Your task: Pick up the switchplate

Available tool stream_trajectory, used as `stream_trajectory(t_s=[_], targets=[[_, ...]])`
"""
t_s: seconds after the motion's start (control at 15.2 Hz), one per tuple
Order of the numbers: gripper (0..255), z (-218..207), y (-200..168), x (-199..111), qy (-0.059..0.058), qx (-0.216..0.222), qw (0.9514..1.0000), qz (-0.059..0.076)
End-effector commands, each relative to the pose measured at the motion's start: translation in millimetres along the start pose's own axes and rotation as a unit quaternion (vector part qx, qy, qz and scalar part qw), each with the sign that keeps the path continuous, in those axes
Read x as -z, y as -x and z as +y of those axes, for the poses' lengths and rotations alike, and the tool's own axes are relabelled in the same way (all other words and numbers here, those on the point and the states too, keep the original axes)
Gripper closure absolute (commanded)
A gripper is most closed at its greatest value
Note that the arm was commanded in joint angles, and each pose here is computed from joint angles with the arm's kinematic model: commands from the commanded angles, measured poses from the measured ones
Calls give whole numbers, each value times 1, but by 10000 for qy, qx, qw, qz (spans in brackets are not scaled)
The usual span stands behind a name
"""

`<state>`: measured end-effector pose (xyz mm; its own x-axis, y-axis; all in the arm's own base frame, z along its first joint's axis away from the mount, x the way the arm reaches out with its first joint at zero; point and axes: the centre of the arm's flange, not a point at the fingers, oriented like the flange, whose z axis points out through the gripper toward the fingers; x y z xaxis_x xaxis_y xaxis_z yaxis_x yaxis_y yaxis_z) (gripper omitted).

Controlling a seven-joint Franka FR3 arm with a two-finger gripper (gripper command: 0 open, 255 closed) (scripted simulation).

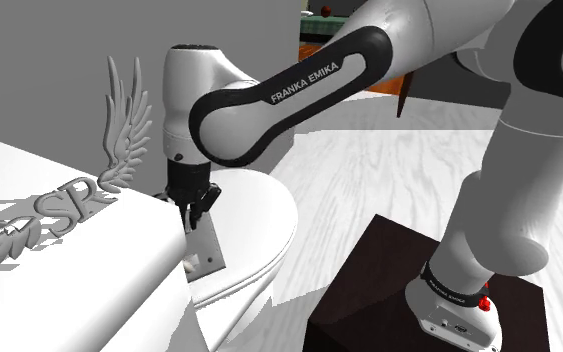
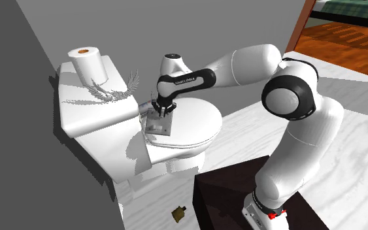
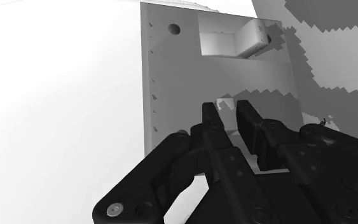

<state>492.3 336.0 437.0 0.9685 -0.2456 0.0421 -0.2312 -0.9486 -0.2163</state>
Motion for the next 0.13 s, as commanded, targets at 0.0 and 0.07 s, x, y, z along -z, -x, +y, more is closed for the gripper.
stream_trajectory(t_s=[0.0, 0.07], targets=[[255, -2, 0, 7, 0, 0, 10000, 0], [255, -2, 0, 7, 0, 0, 10000, 0]])
